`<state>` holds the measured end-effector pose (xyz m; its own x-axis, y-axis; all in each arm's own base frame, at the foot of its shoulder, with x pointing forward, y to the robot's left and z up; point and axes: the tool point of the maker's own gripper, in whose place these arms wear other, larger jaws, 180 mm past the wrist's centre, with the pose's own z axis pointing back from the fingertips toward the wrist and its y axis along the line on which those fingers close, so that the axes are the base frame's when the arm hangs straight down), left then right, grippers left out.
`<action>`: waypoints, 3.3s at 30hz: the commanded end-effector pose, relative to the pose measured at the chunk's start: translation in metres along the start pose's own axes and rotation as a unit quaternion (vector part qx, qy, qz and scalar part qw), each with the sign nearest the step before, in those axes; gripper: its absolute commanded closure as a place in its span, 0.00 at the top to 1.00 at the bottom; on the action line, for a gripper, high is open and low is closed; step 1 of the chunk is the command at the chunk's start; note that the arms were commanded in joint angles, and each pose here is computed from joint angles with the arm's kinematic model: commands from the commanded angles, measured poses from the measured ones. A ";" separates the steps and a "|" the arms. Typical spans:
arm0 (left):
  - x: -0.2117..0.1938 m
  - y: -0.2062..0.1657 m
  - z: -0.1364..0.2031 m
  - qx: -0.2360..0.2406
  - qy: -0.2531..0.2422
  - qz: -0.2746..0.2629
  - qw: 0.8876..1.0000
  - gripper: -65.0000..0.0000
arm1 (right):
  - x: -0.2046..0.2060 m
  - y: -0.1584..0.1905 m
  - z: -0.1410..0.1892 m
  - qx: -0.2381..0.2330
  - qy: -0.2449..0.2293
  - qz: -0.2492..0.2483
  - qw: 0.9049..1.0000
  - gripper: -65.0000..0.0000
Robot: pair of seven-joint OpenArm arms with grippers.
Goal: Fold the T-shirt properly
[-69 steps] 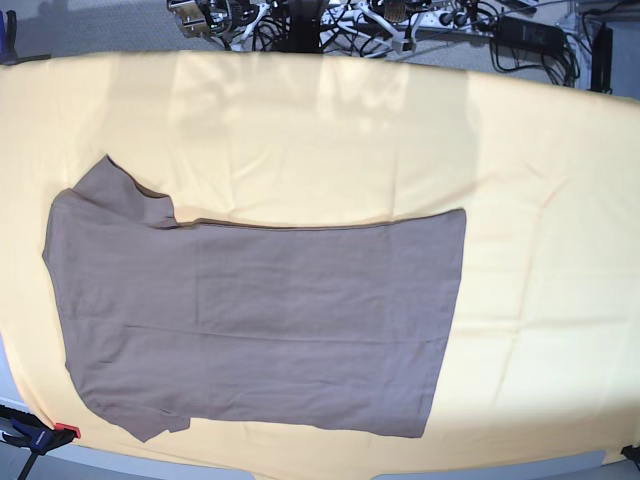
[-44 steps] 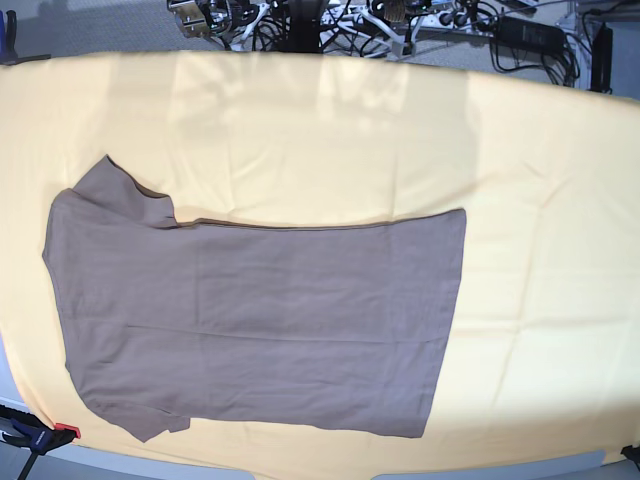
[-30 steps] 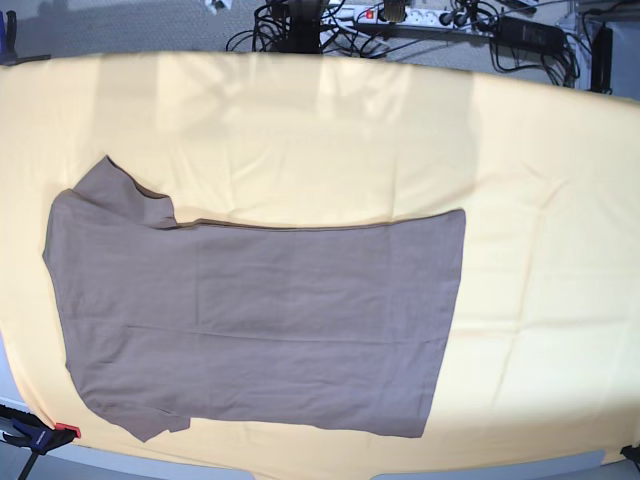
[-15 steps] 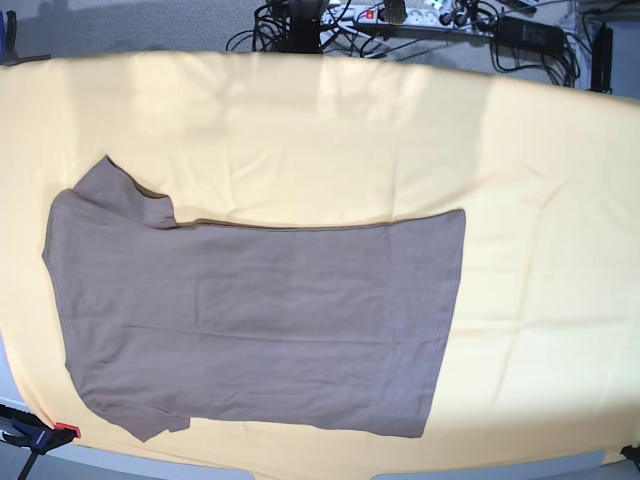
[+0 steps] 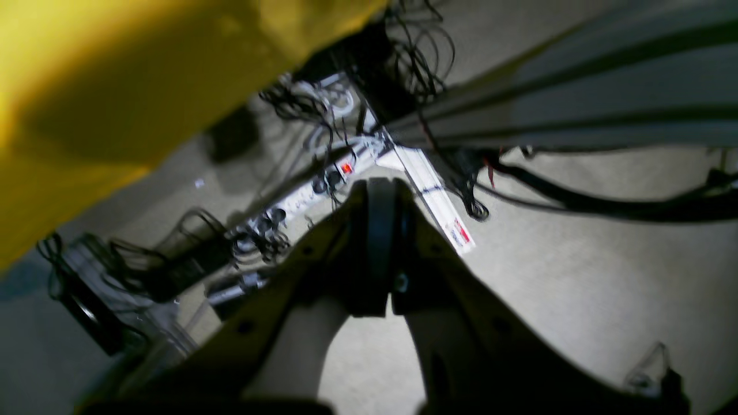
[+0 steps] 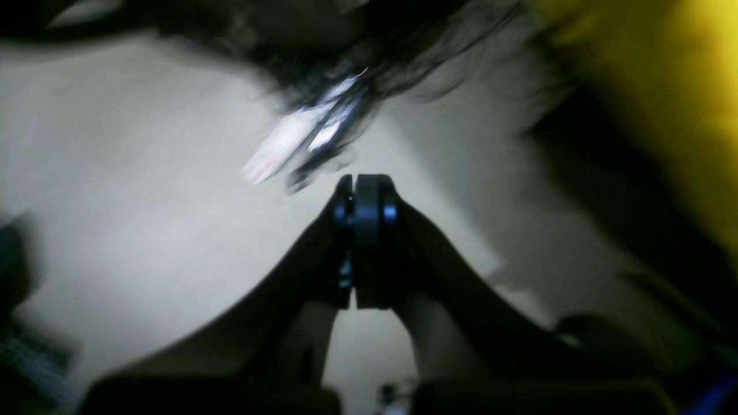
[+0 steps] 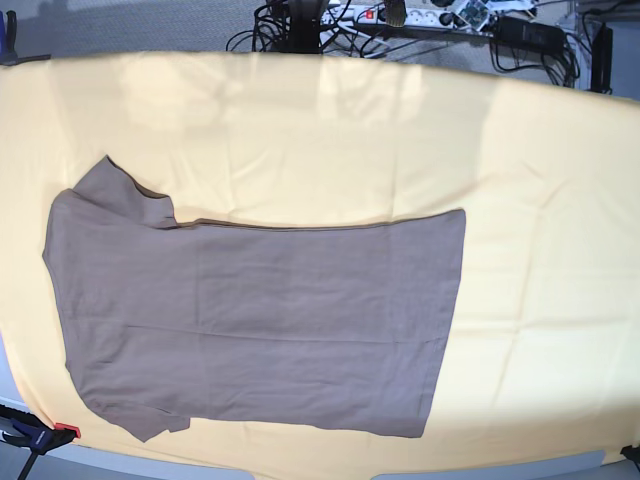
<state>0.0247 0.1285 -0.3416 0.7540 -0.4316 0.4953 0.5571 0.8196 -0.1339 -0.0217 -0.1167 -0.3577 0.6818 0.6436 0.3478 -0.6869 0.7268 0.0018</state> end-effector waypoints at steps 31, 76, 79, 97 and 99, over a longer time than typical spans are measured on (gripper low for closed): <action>0.174 0.128 -0.010 0.055 -0.195 -0.354 0.913 0.03 | 0.167 -0.194 0.003 -0.218 -0.233 0.137 0.938 0.01; 0.225 0.205 -0.114 0.103 -0.109 -0.464 0.873 0.00 | 0.081 -0.302 -0.055 -0.193 -0.069 0.135 0.969 0.48; 0.225 0.205 -0.114 0.103 -0.109 -0.464 0.873 0.00 | 0.084 -0.306 -0.054 -0.194 -0.073 0.132 0.969 0.12; 0.206 0.186 -0.065 0.011 -0.083 -0.465 0.881 0.00 | 0.102 -0.280 -0.011 -0.190 -0.059 0.125 0.972 0.00; 0.193 0.182 -0.060 -0.018 -0.068 -0.466 0.882 0.00 | 0.091 -0.272 -0.013 -0.183 -0.042 0.122 0.975 0.00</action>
<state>0.2854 0.1712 -0.3348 -0.0709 -0.8676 0.4921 0.9367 0.1117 0.3319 0.2236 -0.2476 -0.3488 0.4921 0.7854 0.3755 -0.6873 0.6152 -0.3862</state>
